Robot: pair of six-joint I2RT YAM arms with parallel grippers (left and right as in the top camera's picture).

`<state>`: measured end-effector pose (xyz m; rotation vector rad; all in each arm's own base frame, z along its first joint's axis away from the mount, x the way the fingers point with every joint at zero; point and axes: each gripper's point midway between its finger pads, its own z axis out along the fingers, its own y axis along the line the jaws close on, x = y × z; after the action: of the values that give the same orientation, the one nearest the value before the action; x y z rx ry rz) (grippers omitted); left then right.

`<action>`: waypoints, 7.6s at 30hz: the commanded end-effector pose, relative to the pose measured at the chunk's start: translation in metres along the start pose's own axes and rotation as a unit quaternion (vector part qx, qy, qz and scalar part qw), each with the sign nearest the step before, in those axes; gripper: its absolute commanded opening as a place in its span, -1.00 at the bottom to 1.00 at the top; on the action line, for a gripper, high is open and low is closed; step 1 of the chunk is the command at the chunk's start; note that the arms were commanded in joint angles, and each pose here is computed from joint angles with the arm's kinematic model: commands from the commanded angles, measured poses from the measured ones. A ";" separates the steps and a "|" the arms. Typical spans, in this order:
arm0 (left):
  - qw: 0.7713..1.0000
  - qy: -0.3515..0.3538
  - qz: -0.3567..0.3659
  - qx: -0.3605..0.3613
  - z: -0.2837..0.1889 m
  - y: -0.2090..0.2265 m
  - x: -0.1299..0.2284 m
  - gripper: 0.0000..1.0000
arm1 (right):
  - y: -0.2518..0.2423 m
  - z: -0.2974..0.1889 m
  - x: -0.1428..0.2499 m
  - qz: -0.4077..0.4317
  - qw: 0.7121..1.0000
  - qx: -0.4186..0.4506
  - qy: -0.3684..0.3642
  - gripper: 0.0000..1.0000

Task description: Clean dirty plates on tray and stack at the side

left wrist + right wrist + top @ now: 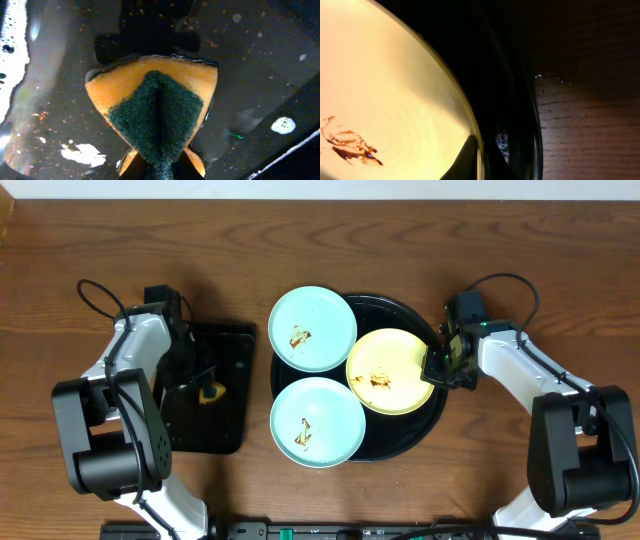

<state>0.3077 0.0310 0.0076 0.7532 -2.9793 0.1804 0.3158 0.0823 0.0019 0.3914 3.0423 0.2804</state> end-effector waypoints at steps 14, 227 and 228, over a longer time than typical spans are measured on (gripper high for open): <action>0.999 -0.019 0.028 0.005 -0.008 -0.017 -0.007 -0.85 | -0.013 -0.058 -0.018 0.005 0.995 0.048 -0.092 -0.97; 0.884 0.141 0.326 0.305 0.077 -0.315 0.192 -0.85 | -0.021 0.000 0.028 0.061 0.996 0.066 -0.020 -0.97; 0.883 0.136 0.333 0.303 0.077 -0.315 0.191 -0.85 | -0.021 0.000 0.028 0.060 0.996 0.066 -0.020 -0.97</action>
<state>0.2840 -0.3615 0.0071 -0.3104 -2.6309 1.3373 0.2928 0.0771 0.0044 0.5860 2.9910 0.1519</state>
